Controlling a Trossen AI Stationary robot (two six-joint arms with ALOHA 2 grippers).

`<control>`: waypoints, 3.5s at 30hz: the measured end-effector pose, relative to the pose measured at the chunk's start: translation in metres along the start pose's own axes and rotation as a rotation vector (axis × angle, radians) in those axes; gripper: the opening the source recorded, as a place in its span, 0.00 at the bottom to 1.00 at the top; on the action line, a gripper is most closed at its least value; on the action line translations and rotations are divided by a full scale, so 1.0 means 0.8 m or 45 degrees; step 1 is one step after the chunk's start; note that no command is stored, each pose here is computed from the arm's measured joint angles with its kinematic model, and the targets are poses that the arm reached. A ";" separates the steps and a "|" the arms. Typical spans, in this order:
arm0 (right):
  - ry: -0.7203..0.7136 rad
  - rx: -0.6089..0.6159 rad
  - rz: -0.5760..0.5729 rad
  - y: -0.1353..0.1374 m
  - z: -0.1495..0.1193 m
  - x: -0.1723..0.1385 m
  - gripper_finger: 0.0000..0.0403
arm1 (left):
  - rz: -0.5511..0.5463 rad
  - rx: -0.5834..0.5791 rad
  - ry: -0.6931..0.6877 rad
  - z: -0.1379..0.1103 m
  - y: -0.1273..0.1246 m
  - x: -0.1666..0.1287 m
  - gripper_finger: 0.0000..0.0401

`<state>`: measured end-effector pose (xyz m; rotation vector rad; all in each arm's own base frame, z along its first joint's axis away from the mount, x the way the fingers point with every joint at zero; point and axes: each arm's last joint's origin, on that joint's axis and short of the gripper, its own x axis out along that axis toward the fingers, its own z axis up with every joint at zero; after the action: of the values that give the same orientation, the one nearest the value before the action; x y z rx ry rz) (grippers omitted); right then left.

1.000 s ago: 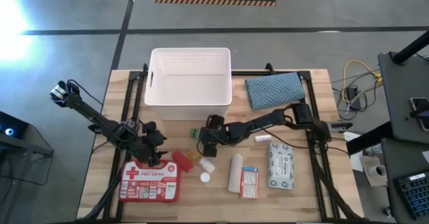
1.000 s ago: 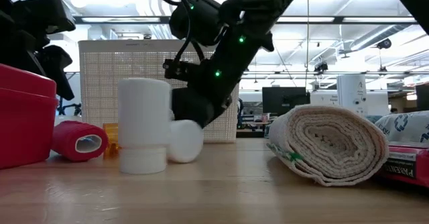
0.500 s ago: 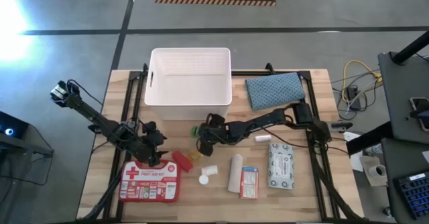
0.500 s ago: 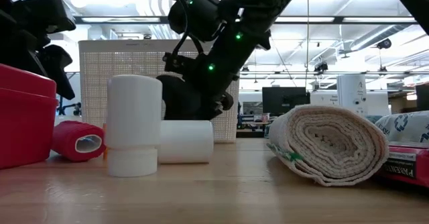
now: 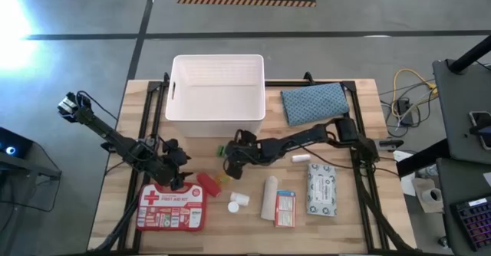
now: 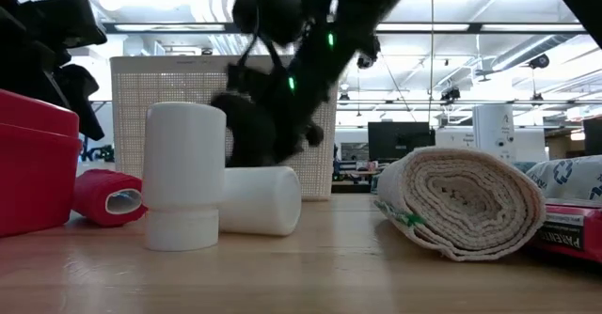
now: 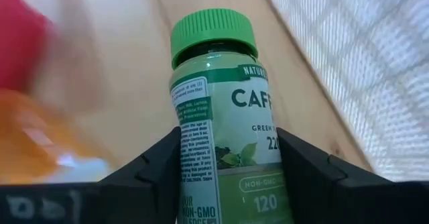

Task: Pick & place medical supplies in basket/bin
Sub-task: Put the green pill bottle into the white bin, then put the orange pill bottle into the white bin

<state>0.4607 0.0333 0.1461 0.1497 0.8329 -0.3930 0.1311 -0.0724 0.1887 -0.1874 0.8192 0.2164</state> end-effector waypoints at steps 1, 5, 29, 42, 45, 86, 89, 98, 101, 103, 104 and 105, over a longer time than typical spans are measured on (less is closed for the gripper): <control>-0.012 0.022 0.013 0.001 0.010 -0.010 0.46 | 0.000 -0.007 0.000 0.000 0.000 0.000 0.67; -0.106 0.067 0.070 0.009 0.054 -0.063 0.49 | 0.000 -0.031 0.000 0.000 0.000 0.000 0.67; -0.223 0.342 -0.092 -0.223 0.194 -0.165 0.83 | -0.084 -0.111 -0.121 0.012 -0.009 -0.001 0.67; 0.015 0.055 -0.101 -0.113 0.151 -0.238 0.85 | -0.157 -0.254 -0.265 0.026 -0.017 -0.003 0.67; 0.165 0.070 -0.147 -0.089 0.125 -0.244 0.85 | -0.167 -0.268 -0.266 0.029 -0.020 0.001 0.67; 0.312 0.346 -0.412 0.049 -0.153 -0.377 0.85 | 0.208 -0.215 0.479 0.145 -0.102 0.145 0.67; 0.311 0.355 -0.423 0.048 -0.156 -0.375 0.85 | 0.227 -0.199 0.513 0.139 -0.097 0.152 0.67; 0.255 0.381 -0.418 0.049 -0.155 -0.373 0.85 | 0.210 -0.238 0.575 0.118 -0.079 0.174 0.67; 0.246 0.405 -0.419 0.049 -0.154 -0.373 0.85 | 0.191 -0.236 0.553 0.118 -0.080 0.176 0.65; 0.244 0.413 -0.421 0.049 -0.154 -0.373 0.85 | 0.186 -0.226 0.553 0.120 -0.081 0.175 0.61; 0.243 0.419 -0.421 0.049 -0.154 -0.373 0.85 | 0.176 -0.214 0.546 0.122 -0.082 0.175 0.57; 0.242 0.423 -0.422 0.049 -0.154 -0.373 0.85 | 0.164 -0.199 0.537 0.125 -0.083 0.174 0.53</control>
<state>0.2104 0.1877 0.2850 0.3636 0.9782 -0.8392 0.3110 -0.0952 0.1579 -0.3341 1.2363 0.3701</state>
